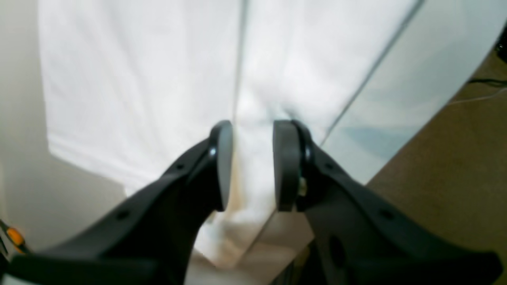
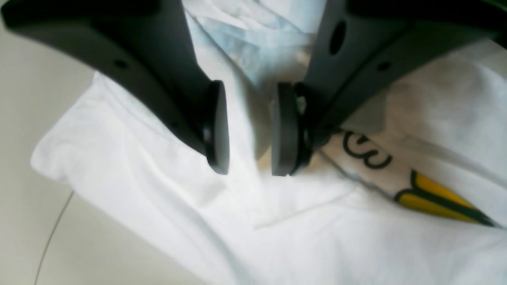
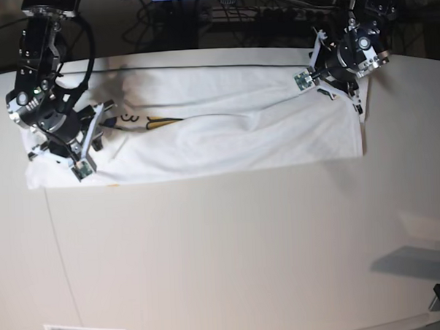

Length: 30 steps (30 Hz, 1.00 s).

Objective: Fold the T-shirt properly

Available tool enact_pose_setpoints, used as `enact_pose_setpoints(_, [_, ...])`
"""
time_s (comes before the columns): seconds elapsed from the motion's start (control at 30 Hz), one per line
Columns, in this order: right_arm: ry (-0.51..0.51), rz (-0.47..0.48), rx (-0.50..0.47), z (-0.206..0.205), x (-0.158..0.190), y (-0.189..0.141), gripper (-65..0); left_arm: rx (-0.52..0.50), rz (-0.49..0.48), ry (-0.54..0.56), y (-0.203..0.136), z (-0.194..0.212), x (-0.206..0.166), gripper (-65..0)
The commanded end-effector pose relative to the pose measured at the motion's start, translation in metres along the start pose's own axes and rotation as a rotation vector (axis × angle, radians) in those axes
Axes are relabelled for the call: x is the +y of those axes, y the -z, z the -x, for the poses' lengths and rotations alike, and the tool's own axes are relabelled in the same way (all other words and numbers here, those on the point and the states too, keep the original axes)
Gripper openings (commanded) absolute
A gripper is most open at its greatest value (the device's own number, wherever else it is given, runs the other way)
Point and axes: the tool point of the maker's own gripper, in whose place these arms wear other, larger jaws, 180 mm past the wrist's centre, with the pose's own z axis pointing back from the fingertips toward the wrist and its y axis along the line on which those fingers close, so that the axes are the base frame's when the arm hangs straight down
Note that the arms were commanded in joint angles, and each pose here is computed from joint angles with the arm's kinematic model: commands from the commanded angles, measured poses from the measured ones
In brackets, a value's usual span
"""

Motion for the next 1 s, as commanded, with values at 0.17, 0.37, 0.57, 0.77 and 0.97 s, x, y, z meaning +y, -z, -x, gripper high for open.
enact_pose_setpoints(0.17, [0.013, -0.012, 0.002, 0.003, 0.000, 0.006, -47.0, -0.266, -0.006, -0.105, -0.006, -0.055, 0.003, -48.0])
enact_pose_setpoints(0.37, [0.015, -0.015, 0.006, 0.004, 0.000, 0.007, -47.0, -0.519, -0.051, -0.262, -0.018, -0.121, 0.029, -56.6])
enact_pose_setpoints(0.57, [-0.004, -0.002, 0.025, 0.010, -0.007, 0.006, -47.0, -0.308, -0.091, -0.127, -0.007, -0.084, 0.031, -56.6])
enact_pose_setpoints(0.77, [-0.004, -0.002, 0.022, 0.009, -0.007, 0.006, -47.0, -0.445, -0.122, -0.277, -0.031, -0.081, 0.065, -56.8])
enact_pose_setpoints(0.97, [0.010, -0.018, 0.047, 0.017, -0.004, 0.012, -47.0, -0.703, -0.138, -0.557, -0.061, -0.099, 0.090, -57.3])
